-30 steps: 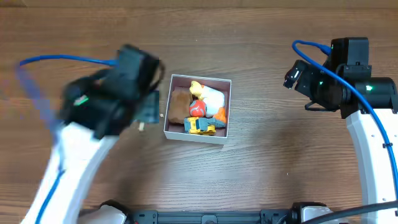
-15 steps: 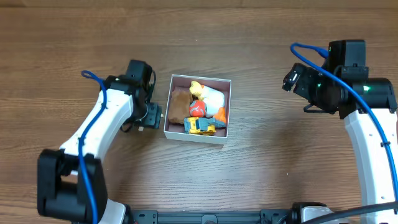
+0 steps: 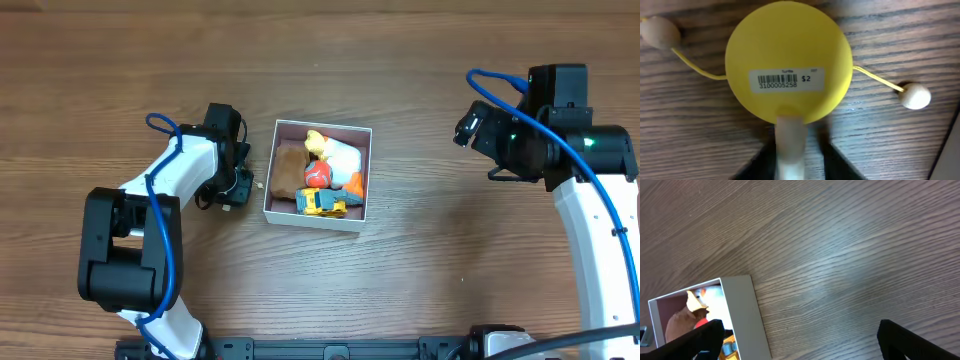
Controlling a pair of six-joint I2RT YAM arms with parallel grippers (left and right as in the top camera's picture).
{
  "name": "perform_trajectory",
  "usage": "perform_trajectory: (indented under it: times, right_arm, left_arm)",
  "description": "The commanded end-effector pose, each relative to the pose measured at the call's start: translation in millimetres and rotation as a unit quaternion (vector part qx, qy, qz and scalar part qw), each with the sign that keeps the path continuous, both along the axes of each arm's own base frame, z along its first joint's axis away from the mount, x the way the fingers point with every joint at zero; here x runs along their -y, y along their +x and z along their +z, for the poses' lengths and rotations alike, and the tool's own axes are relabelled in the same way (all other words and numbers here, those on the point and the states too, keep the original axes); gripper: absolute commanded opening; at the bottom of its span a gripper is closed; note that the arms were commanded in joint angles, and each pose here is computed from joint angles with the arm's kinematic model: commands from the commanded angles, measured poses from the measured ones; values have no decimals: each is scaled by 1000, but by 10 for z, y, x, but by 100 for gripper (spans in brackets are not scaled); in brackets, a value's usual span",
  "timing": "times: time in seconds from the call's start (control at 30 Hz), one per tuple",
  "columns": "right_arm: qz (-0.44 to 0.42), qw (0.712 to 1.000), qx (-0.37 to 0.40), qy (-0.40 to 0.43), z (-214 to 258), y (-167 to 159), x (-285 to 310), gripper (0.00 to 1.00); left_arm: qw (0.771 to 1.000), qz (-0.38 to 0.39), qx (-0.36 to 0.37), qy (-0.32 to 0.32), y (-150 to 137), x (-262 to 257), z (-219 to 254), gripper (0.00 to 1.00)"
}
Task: Pack container
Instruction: 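Place the rattle drum into the box and release it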
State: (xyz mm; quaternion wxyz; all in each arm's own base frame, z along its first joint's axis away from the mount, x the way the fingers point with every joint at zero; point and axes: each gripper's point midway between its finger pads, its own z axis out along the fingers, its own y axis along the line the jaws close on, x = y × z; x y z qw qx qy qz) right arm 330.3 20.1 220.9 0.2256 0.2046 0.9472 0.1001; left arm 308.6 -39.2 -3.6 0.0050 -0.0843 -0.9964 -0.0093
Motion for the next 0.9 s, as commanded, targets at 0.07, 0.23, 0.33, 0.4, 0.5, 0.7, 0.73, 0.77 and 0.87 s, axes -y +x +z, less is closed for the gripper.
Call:
perform_trajectory:
  times: [0.07,0.23,0.33,0.4,0.5,0.7,0.73,0.77,0.87]
  right_arm:
    - [-2,1000,-1,-1,-8,3,9,100]
    - [-1,1000,-3,-1,-15,-9,10,100]
    - [-1,1000,-3,-1,-15,-9,10,100]
    - [-1,1000,-3,-1,-14,-8,10,100]
    - [-1,1000,-3,-1,-13,-7,10,100]
    - [-1,1000,-5,-1,-19,-16,10,100]
    - [-1,1000,-5,-1,-18,-17,10,100]
    - [-1,1000,-6,-1,-20,-19,10,100]
    - [-1,1000,-7,-1,-22,-23,10,100]
  left_arm:
    - [1000,-5,-26,-15,-80,45,-94,7]
    - [999,4,-30,-19,46,76,357,4]
    - [1000,6,12,-25,251,107,929,4]
    - [996,-6,74,-57,408,269,1497,5]
    - [985,-37,123,-116,420,614,1892,10]
    - [979,-76,106,-156,224,1404,1734,12]
    - [980,-70,102,-156,200,1542,1662,14]
    - [980,-66,99,-159,187,1648,1605,18]
    - [983,-54,91,-151,183,1836,1416,30]
